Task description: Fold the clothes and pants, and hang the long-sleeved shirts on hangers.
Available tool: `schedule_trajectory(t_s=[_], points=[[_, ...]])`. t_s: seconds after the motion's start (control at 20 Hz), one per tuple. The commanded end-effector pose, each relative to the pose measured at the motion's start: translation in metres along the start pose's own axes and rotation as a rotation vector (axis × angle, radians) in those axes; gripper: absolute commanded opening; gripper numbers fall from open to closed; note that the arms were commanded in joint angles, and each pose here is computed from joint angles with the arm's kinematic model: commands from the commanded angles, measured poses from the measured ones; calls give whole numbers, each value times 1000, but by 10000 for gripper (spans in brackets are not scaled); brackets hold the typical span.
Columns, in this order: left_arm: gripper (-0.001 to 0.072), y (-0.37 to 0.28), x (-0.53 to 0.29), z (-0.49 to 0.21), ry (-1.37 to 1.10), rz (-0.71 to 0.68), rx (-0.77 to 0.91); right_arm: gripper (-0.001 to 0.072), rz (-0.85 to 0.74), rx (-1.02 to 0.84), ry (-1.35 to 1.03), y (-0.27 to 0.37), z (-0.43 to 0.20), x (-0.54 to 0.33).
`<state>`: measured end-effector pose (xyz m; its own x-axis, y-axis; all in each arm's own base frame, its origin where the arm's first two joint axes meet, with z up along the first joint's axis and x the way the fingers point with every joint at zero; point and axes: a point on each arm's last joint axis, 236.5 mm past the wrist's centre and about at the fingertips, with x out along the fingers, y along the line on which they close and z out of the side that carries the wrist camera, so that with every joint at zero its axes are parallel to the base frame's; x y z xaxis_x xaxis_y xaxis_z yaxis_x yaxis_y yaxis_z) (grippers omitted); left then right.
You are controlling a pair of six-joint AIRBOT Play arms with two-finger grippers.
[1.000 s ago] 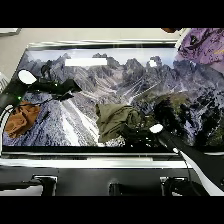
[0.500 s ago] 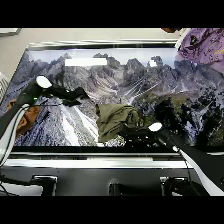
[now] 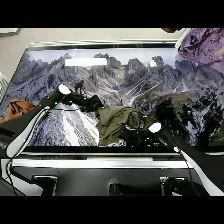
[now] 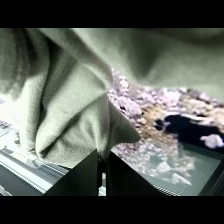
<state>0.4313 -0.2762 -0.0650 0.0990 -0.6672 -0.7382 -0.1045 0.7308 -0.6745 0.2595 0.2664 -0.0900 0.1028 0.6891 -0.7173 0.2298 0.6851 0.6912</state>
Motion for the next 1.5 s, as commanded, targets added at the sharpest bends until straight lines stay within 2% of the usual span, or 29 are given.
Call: schedule_trajectory(t_s=[0.0, 0.05, 0.1, 0.25, 0.4, 0.6, 0.7, 0.9, 1.1, 1.3, 1.45], points=[[249, -9, 13, -12, 31, -15, 7, 30, -4, 2, 8, -1, -2, 0], [52, -10, 13, -14, 42, -18, 6, 29, -4, -1, 8, 0, -2, -1], [18, -10, 11, -16, 50, -19, 12, 29, -11, -17, 2, -1, -1, -3], [14, -14, -11, -4, 15, -35, 34, 29, -103, -104, -33, -10, 5, -19], [12, -26, -71, 34, -132, -13, 113, 28, -278, -282, -168, -2, 39, -73], [12, -71, -219, 89, -483, 74, 302, 29, -560, -557, -548, 61, 111, -230], [12, -103, -308, 93, -680, 132, 407, 29, -632, -688, -719, 107, 121, -313], [13, -160, -466, 38, -1041, 253, 574, 29, -602, -789, -973, 174, 85, -440], [13, -177, -566, -53, -1289, 300, 576, 29, -508, -802, -1132, 185, 23, -514], [14, -156, -599, -111, -1343, 350, 483, 29, -420, -751, -1220, 180, -9, -545], [14, -131, -568, -100, -1217, 402, 429, 29, -486, -720, -1117, 172, 16, -513]])
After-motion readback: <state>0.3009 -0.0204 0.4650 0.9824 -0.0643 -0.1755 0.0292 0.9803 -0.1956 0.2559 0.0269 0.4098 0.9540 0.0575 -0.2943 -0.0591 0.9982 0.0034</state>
